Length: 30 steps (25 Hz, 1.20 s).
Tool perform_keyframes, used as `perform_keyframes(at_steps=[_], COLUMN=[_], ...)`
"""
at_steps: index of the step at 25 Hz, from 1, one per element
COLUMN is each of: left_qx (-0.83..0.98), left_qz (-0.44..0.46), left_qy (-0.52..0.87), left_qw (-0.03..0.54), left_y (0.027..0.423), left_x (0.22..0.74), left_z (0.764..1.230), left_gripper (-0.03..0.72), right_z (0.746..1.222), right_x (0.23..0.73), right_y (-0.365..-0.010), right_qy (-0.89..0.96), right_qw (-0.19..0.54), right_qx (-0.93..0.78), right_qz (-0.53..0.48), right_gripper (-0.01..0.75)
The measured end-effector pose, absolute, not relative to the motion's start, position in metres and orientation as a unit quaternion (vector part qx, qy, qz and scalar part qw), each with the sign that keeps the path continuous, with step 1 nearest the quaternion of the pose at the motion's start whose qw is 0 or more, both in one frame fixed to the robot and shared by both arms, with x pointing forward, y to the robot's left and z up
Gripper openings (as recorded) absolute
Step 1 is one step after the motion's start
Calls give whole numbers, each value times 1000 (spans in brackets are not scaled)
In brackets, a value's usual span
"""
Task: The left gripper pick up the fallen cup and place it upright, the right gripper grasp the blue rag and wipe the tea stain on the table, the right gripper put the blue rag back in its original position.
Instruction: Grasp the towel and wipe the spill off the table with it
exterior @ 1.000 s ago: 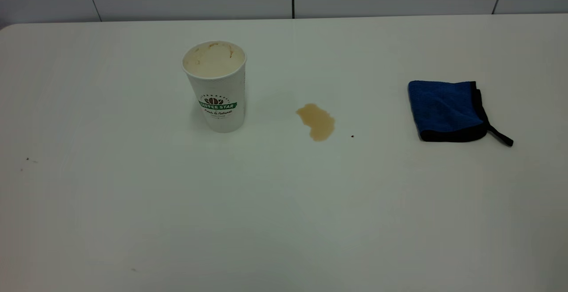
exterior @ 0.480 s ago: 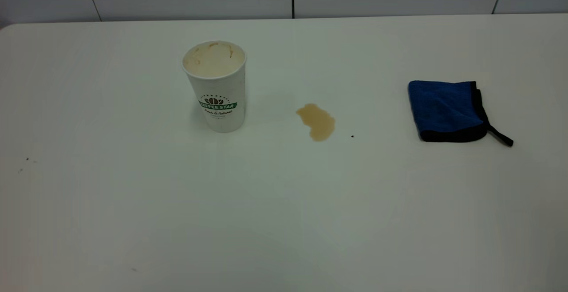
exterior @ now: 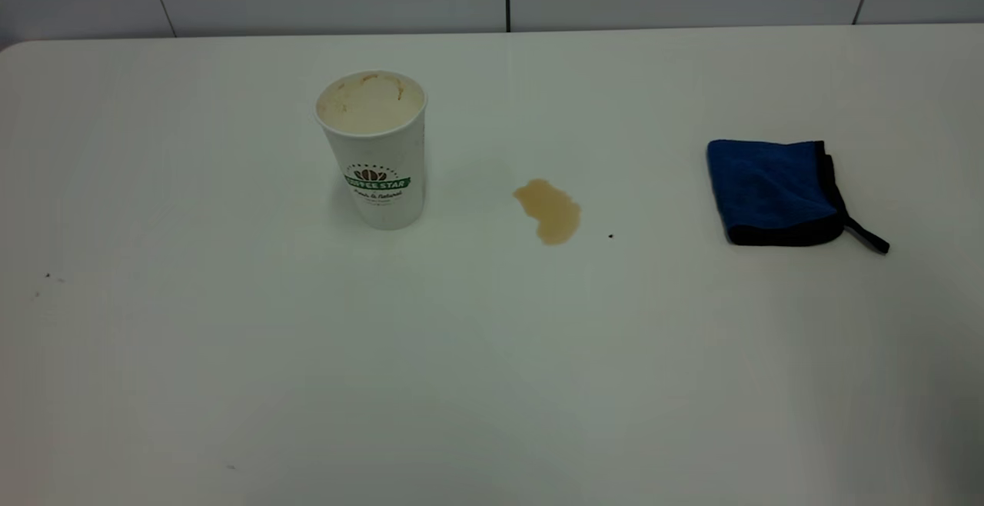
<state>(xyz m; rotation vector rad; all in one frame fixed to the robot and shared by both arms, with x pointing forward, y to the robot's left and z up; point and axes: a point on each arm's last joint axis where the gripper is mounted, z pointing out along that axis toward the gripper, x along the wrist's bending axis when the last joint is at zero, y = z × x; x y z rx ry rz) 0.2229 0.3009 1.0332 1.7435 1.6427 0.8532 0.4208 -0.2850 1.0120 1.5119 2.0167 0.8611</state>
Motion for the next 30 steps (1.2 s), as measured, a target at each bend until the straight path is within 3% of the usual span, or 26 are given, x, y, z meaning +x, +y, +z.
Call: perform_keyframes(at_steps=[15,22,30], left_qx=[655,655,655], left_qz=[321,321,321], left_qy=[617,617,617], left_qw=[295,295,295], left_y=[301,301,301], left_x=[223,223,223], left_z=[1033,1033,1033], left_gripper=[493,493,493], right_z=[857,813,769], right_x=[615,658,674], right_y=[-294,-300,-303], right_qy=[820,833,848], right_qw=[157,180,181], right_qx=[505,484,467], right_qz=[219,196,172], right_gripper=[540,540,540])
